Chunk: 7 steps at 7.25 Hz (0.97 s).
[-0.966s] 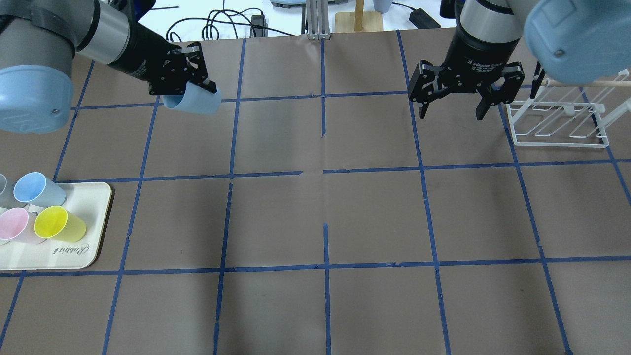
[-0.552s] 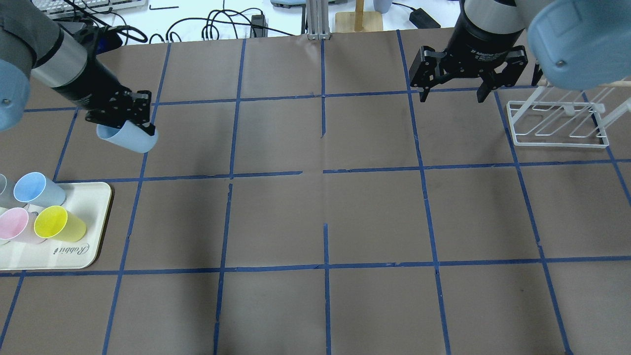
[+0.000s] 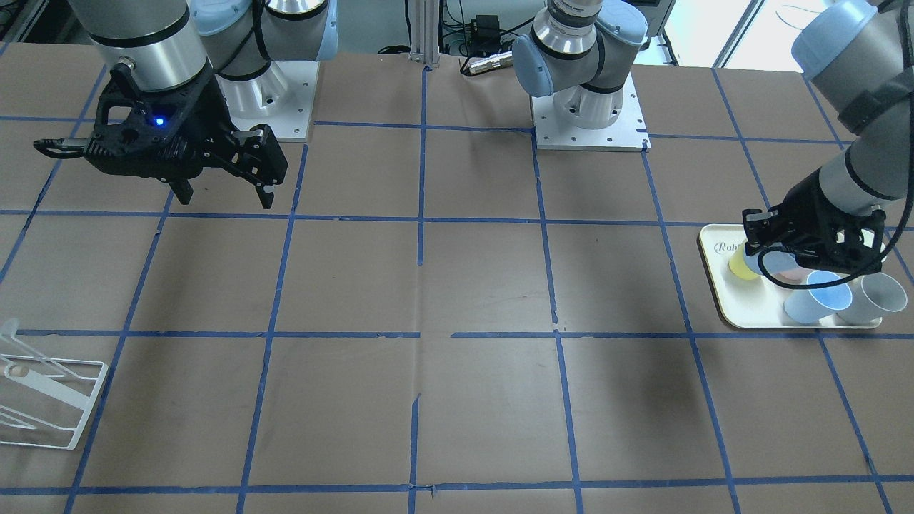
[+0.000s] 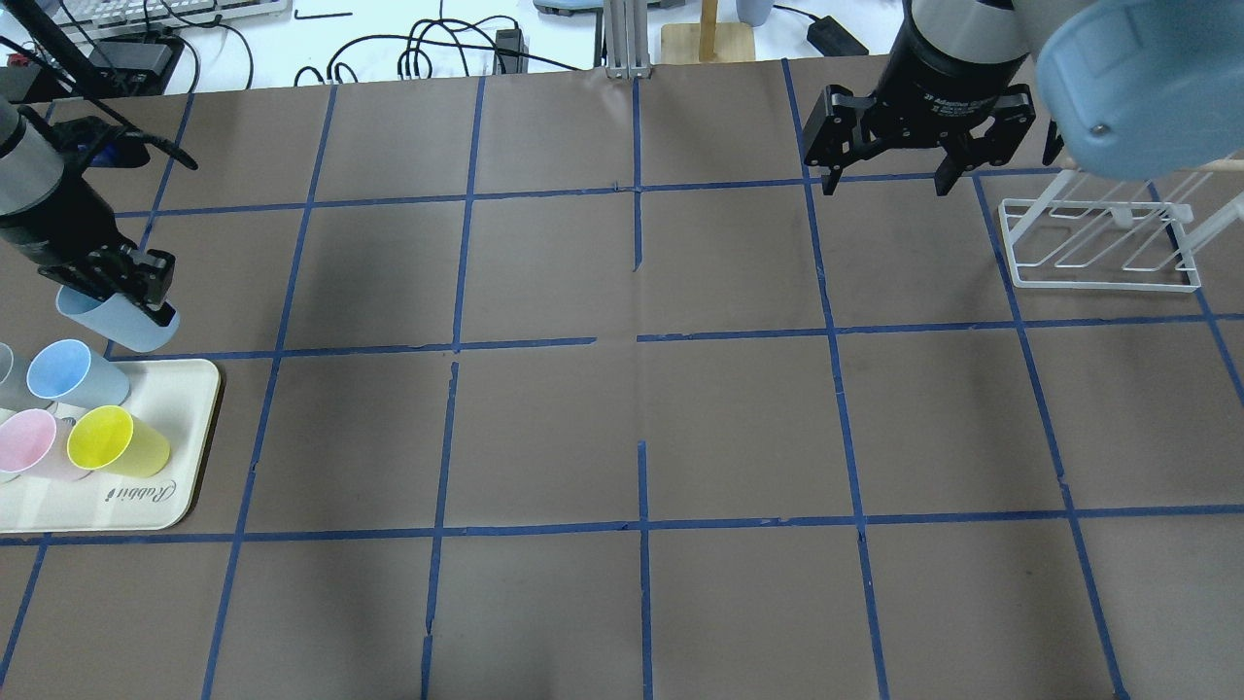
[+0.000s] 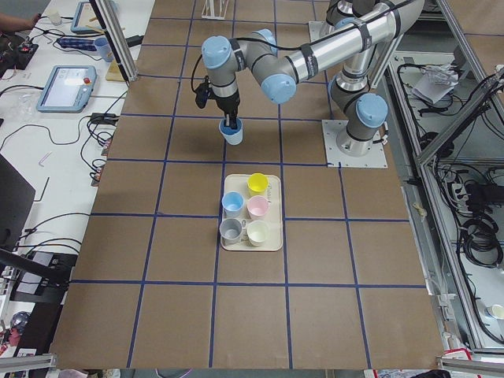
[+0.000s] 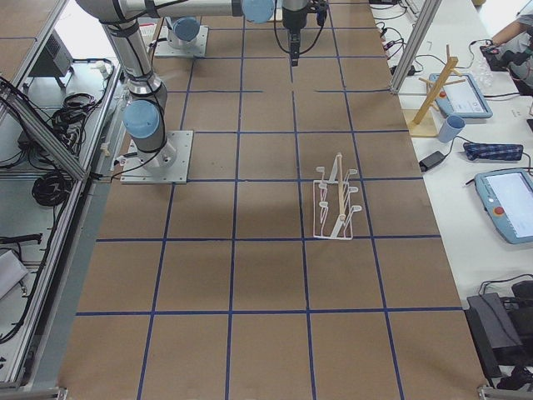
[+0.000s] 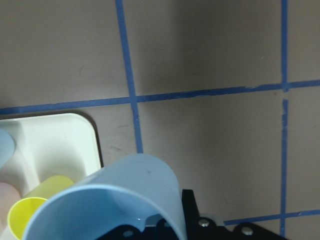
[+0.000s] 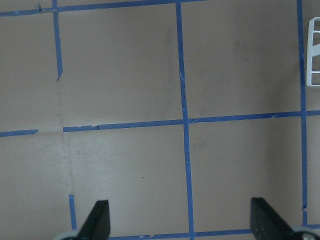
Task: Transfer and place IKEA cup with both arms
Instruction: 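Place the cup upright on the white tray beside the blue cup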
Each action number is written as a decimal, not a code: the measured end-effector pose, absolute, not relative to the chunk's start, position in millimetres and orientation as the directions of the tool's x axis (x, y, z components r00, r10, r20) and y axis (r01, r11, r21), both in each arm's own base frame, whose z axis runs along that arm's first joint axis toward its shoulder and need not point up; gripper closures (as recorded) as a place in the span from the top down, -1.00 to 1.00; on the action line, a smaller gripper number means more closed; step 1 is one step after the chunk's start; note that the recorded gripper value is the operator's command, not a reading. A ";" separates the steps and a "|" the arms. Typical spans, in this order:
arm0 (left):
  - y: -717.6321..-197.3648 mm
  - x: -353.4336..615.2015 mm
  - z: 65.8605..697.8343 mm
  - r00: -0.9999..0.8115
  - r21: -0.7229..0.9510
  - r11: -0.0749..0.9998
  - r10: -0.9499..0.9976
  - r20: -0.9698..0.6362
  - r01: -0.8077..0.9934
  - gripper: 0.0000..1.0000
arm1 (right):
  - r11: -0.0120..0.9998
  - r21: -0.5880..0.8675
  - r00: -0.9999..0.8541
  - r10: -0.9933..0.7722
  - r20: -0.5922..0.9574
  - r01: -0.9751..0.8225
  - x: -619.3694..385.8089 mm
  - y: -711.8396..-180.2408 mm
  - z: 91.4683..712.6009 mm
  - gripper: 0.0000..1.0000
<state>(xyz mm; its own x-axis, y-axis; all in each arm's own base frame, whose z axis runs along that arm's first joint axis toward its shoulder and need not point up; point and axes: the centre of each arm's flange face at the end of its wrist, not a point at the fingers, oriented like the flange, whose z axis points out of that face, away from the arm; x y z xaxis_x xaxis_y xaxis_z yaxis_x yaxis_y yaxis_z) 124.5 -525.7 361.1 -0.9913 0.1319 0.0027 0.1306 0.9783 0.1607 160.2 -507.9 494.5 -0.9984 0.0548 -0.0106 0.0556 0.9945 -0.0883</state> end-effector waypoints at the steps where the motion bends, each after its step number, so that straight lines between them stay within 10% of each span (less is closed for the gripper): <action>1: -530.1 140.3 344.1 -0.989 0.184 0.974 0.143 -0.030 0.136 -1.00 | 0.995 -0.085 -0.998 0.055 -0.010 0.056 160.3 -507.4 493.5 1.00; 7: -558.8 176.2 257.9 -0.988 0.203 0.970 0.145 -0.050 0.132 -1.00 | 0.995 -0.082 -0.998 0.057 -0.001 0.057 158.7 -507.3 491.7 1.00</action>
<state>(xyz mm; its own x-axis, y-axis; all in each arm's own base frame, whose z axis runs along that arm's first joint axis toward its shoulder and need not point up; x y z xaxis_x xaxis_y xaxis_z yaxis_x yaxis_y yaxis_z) 176.2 -558.8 257.9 -0.9882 0.1448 -0.0499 0.1319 0.9702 0.2031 158.7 -507.3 491.7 -0.9984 0.0568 -0.0009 0.0567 0.9950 -0.0824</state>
